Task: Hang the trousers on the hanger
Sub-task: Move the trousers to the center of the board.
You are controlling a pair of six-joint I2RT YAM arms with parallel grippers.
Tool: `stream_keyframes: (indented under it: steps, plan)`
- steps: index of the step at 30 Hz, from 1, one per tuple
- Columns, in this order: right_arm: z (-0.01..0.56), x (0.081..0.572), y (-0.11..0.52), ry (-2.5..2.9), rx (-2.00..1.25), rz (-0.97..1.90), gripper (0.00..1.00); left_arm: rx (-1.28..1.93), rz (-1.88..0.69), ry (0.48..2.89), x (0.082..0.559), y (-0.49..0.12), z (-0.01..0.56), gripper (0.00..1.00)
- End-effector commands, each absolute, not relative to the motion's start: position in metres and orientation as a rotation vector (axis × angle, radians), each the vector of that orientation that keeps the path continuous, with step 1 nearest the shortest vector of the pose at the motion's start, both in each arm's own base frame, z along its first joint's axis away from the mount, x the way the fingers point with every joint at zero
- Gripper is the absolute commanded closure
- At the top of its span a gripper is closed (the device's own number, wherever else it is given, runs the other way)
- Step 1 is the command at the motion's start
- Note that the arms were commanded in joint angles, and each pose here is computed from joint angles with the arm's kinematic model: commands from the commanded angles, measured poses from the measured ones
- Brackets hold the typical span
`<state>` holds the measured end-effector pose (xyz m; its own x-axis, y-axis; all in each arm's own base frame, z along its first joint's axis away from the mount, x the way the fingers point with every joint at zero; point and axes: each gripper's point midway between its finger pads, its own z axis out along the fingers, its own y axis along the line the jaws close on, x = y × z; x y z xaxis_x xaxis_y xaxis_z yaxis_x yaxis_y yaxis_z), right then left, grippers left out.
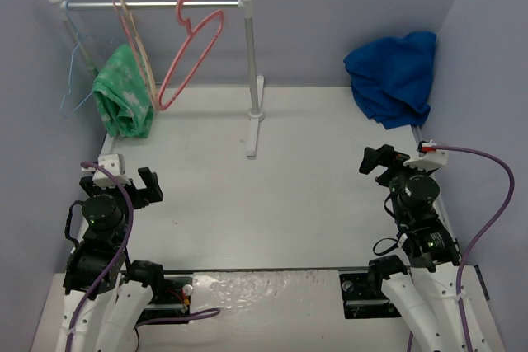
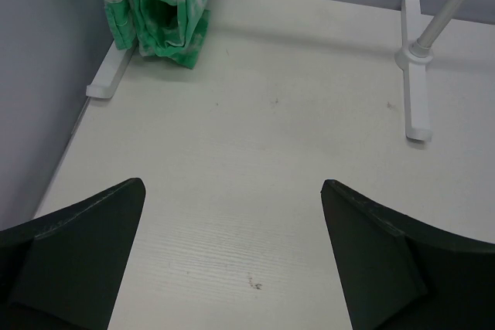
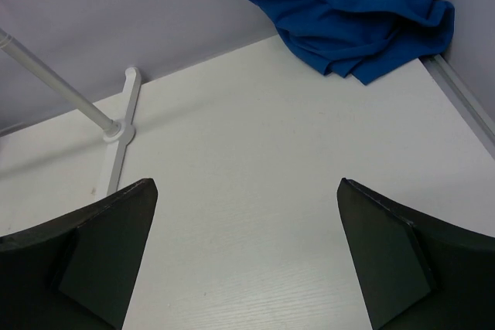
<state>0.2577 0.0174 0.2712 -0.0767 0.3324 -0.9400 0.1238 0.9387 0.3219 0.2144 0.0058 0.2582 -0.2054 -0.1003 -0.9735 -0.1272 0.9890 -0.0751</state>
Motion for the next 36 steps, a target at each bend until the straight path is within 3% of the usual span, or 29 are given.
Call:
stream_keyframes:
  steps: [1,13,24,36]
  plan:
    - [0.299,0.268,0.010,1.560,0.422,0.176,0.00,-0.178,0.026,1.717,0.217,0.008,0.281,0.03]
    - [0.278,0.331,0.001,1.651,0.668,0.084,0.00,-0.183,0.015,1.709,0.218,0.007,0.281,0.03]
    - [0.254,0.460,-0.035,1.699,0.742,-0.051,0.00,-0.165,0.024,1.735,0.217,0.005,0.273,0.03]
    - [0.130,0.600,-0.079,1.859,0.574,-0.248,0.00,-0.147,0.035,1.760,0.220,0.003,0.266,0.03]
